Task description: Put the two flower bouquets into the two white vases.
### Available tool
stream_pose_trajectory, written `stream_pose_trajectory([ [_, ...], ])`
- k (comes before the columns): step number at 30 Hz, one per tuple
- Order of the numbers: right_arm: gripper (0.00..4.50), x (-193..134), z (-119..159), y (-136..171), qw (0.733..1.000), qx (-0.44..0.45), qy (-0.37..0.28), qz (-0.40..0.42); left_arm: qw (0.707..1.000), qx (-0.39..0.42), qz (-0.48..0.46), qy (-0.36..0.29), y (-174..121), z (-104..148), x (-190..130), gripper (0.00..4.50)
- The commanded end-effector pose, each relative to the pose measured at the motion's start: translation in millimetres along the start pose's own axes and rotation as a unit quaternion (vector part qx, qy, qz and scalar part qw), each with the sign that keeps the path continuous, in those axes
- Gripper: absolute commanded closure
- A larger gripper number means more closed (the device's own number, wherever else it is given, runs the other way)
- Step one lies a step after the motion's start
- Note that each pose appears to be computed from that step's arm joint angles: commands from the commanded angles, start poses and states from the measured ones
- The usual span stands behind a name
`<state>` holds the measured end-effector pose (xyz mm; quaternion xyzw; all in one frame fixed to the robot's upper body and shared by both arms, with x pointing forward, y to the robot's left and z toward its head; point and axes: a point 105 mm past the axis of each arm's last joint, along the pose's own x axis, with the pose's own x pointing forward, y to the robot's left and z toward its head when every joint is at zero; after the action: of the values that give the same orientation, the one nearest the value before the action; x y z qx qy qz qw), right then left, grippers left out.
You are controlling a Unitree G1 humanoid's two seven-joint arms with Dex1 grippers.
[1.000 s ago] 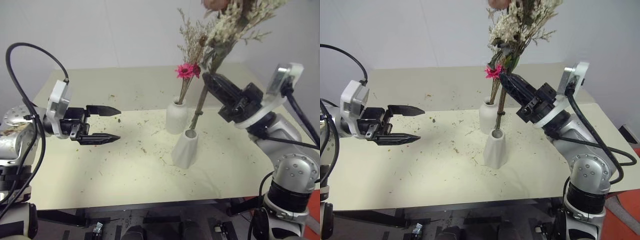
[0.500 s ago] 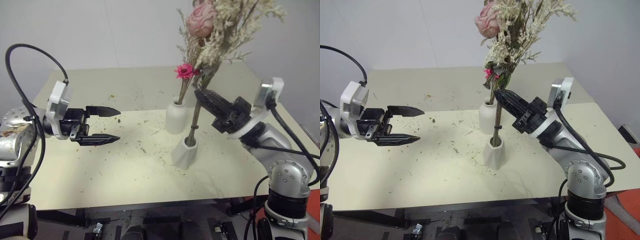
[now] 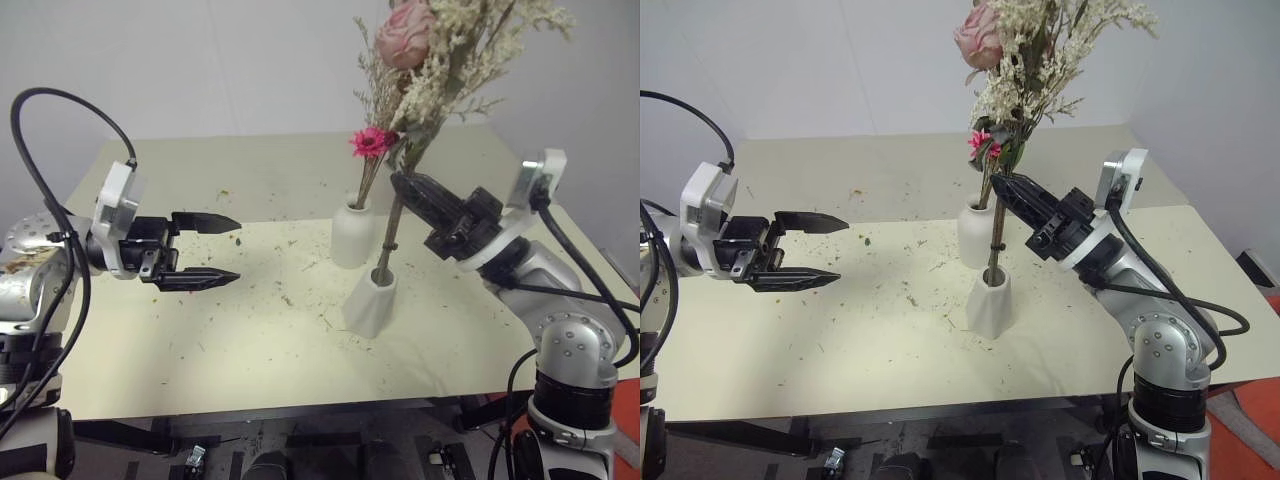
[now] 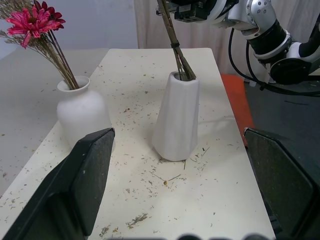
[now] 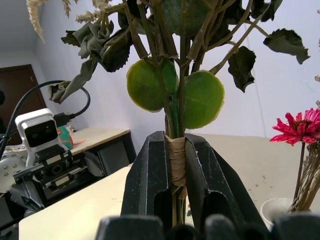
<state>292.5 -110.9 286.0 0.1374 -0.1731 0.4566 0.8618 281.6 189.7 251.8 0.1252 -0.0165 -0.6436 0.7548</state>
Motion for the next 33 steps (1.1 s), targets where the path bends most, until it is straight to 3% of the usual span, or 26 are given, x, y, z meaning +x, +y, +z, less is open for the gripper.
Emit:
stream_pose_trajectory([
  [1, 4.28, 3, 14, 2, 0.999, -0.027, -0.019, 0.008, 1.000, 0.016, -0.003, -0.009, 1, 10, 0, 0.00],
  [15, 4.28, 10, 29, -1, 0.998, -0.043, -0.043, 0.012, 1.000, 0.015, -0.008, -0.010, 1, 9, 2, 0.00],
  [33, 4.28, 4, 5, 0, 0.999, -0.035, -0.010, 0.006, 1.000, 0.013, -0.009, -0.008, 0, 9, 4, 0.00],
])
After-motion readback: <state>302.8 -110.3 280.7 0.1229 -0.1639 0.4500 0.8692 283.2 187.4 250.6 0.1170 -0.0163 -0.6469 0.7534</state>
